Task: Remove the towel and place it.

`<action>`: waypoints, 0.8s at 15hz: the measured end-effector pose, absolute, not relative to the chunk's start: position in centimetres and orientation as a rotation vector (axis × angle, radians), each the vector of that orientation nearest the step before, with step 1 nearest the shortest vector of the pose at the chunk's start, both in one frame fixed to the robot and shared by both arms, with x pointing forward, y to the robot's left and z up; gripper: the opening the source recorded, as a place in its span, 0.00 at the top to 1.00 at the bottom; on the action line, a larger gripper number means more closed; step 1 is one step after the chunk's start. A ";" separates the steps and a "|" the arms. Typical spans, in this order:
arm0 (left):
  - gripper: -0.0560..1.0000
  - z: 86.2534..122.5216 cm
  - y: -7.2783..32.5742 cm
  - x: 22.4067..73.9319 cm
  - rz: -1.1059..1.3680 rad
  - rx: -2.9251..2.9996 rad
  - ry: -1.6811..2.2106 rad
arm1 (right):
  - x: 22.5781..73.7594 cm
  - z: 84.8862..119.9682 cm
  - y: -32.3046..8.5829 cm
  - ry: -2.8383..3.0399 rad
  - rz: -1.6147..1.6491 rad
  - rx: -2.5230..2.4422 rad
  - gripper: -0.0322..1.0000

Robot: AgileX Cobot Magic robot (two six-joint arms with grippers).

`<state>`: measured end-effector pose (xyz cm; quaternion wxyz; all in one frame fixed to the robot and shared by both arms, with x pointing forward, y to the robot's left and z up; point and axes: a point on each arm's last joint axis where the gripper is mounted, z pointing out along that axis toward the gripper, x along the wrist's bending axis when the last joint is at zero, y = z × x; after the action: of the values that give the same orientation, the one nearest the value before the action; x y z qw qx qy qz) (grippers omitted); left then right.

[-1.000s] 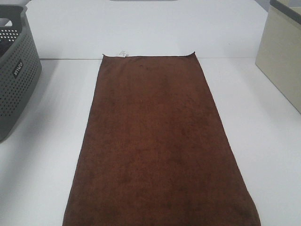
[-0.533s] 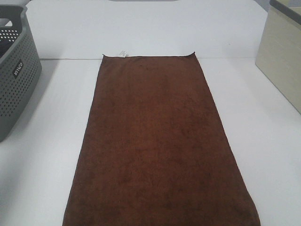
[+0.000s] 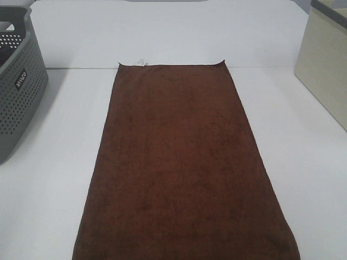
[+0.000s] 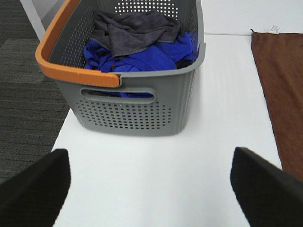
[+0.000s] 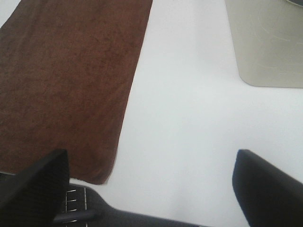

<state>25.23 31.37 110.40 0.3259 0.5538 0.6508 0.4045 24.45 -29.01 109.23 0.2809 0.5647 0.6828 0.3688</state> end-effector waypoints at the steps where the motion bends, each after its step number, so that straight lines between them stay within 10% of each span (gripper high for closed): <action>1: 0.15 109.4 31.1 24.0 1.046 1.471 1.685 | 24.0 108.8 -29.1 1.824 0.995 1.486 0.11; 12: 0.15 105.2 30.2 23.4 0.980 1.503 1.598 | 23.1 105.3 -29.1 1.760 1.058 1.363 0.16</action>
<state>23.35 30.24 105.16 0.3612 0.5832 0.6203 0.3803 23.09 -29.15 105.35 0.3319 0.5217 0.6735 0.4050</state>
